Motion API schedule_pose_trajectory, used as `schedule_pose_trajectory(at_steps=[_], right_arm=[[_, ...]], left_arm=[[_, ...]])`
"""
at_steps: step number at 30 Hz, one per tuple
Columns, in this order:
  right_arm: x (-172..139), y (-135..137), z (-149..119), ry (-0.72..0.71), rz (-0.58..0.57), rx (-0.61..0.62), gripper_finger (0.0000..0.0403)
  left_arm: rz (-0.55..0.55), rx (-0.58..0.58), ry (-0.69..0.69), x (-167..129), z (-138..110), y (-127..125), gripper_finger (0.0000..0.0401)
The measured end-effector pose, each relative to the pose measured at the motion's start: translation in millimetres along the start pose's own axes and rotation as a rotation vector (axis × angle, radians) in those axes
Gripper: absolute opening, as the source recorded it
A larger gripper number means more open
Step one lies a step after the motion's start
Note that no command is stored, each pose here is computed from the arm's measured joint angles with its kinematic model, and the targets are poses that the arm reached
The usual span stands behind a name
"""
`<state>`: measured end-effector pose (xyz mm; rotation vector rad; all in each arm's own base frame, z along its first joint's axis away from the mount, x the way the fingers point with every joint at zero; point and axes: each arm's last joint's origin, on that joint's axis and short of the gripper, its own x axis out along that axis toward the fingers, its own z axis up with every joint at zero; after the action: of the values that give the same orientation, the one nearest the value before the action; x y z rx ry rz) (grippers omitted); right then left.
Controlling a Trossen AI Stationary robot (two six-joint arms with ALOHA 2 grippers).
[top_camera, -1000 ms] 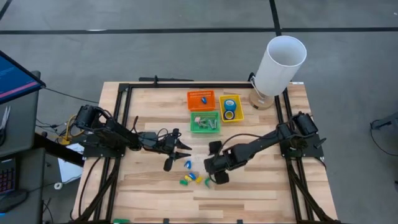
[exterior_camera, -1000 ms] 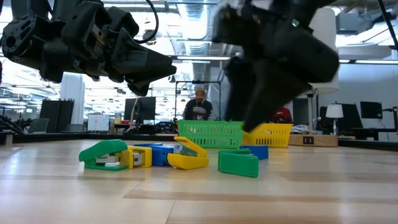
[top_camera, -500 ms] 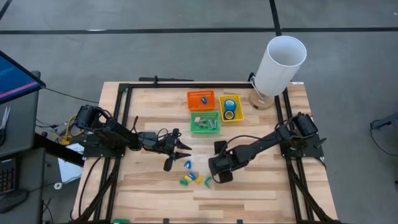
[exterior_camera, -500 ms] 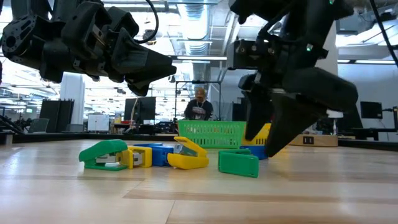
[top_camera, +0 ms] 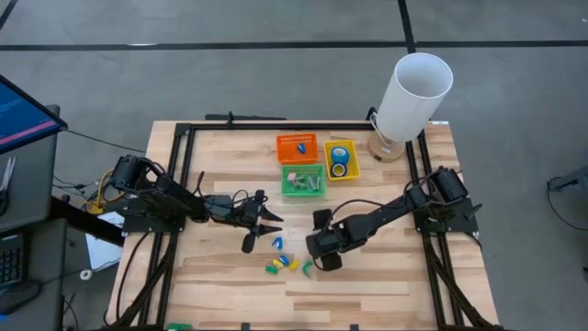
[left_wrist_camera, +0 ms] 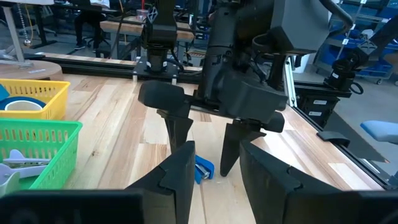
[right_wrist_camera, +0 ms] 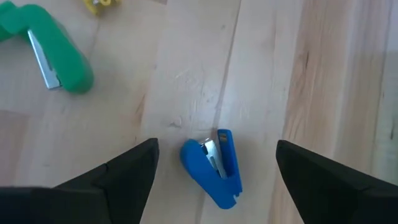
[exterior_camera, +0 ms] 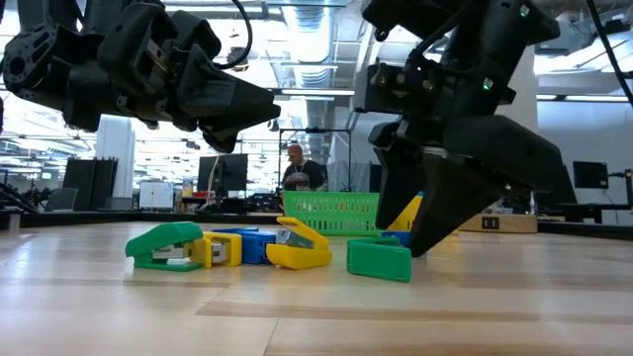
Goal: Pick and place Stapler, Stapler remover, tape
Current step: Put the blue stapler into the orange bin
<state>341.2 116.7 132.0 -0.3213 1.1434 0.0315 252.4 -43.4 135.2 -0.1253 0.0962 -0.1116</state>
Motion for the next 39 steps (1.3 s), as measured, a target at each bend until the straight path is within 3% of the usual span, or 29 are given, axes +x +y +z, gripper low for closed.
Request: schedule_pose_trajectory(at_steps=[5, 11, 27, 35, 39], right_arm=[[0.0, 0.0, -0.5, 0.008, 0.015, 0.006, 0.0307], [0.0, 0.1, -1.1, 0.014, 0.019, 0.001, 0.0263], [1.1, -1.9, -2.1, 0.024, 0.040, 0.006, 0.0076], [1.6, -3.6, -1.5, 0.019, 0.038, -0.017, 0.0064], [2.1, -5.5, 6.9, -0.067, 0.013, -0.047, 0.0064]], left_arm=[[0.000, 0.000, 0.000, 0.0, 0.0, 0.0, 0.0118], [0.000, 0.000, 0.000, 0.0, 0.0, 0.0, 0.0118], [0.000, 0.000, 0.000, 0.0, 0.1, 0.0, 0.0118], [0.000, 0.000, 0.000, 0.0, 0.1, 0.0, 0.0118], [0.000, 0.000, 0.000, 0.0, 0.1, 0.0, 0.0118]])
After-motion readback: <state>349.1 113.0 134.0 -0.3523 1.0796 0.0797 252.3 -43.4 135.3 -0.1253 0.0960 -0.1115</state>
